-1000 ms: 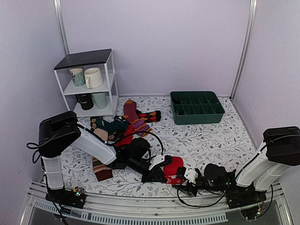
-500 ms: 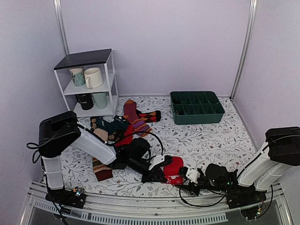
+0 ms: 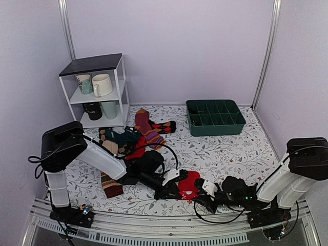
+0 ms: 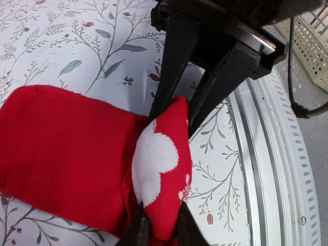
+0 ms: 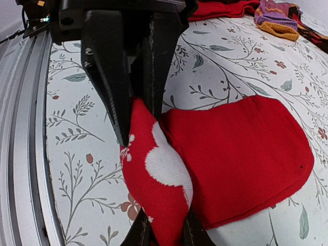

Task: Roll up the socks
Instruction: Roll a pair of socks at the center of the board.

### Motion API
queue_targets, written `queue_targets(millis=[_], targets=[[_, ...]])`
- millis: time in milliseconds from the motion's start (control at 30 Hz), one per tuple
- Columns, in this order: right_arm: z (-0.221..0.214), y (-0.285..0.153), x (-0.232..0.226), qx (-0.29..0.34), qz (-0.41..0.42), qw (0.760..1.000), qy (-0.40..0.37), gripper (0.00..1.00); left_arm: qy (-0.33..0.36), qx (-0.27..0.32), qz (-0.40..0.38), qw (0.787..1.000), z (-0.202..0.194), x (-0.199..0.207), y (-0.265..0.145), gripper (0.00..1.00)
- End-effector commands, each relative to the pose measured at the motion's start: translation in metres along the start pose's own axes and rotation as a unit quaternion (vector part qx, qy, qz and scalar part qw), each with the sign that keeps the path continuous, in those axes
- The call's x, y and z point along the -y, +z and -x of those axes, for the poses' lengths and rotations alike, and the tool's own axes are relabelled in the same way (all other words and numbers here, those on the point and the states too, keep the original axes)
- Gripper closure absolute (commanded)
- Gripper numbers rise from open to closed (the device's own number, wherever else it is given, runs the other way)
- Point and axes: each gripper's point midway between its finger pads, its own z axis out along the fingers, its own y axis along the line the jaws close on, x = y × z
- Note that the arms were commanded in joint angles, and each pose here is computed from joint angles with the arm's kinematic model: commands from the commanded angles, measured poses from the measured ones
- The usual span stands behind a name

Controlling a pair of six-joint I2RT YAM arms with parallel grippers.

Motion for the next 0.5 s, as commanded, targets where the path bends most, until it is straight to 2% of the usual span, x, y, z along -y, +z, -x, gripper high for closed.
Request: queue_targets(millis=[0,133,233,300,333,400,467], targets=[[-0.039,0.004,0.004,-0.085,0.016,0.993,0.078,0.88,-0.039,-0.118,0.079,0.989,-0.072,-0.014,-0.014,0.72],[-0.05,0.006,0.001,-0.117,0.031,0.984,0.128,0.88,0.044,-0.038,0.141,0.988,-0.017,-0.015,-0.04,0.7],[-0.058,0.006,-0.006,-0.148,0.053,0.974,0.164,0.89,0.119,0.032,0.19,0.974,0.013,-0.006,-0.067,0.69],[-0.06,0.005,-0.012,-0.168,0.069,0.964,0.196,0.88,0.18,0.073,0.205,0.959,0.026,0.008,-0.085,0.58],[-0.062,0.004,-0.014,-0.18,0.075,0.958,0.209,0.88,0.21,0.09,0.212,0.95,0.03,0.015,-0.091,0.57],[-0.066,0.001,-0.019,-0.204,0.089,0.944,0.242,0.88,0.246,0.108,0.224,0.937,0.033,0.021,-0.099,0.68],[-0.069,-0.003,-0.023,-0.225,0.1,0.932,0.268,0.88,0.26,0.102,0.234,0.931,0.03,0.018,-0.099,0.69]])
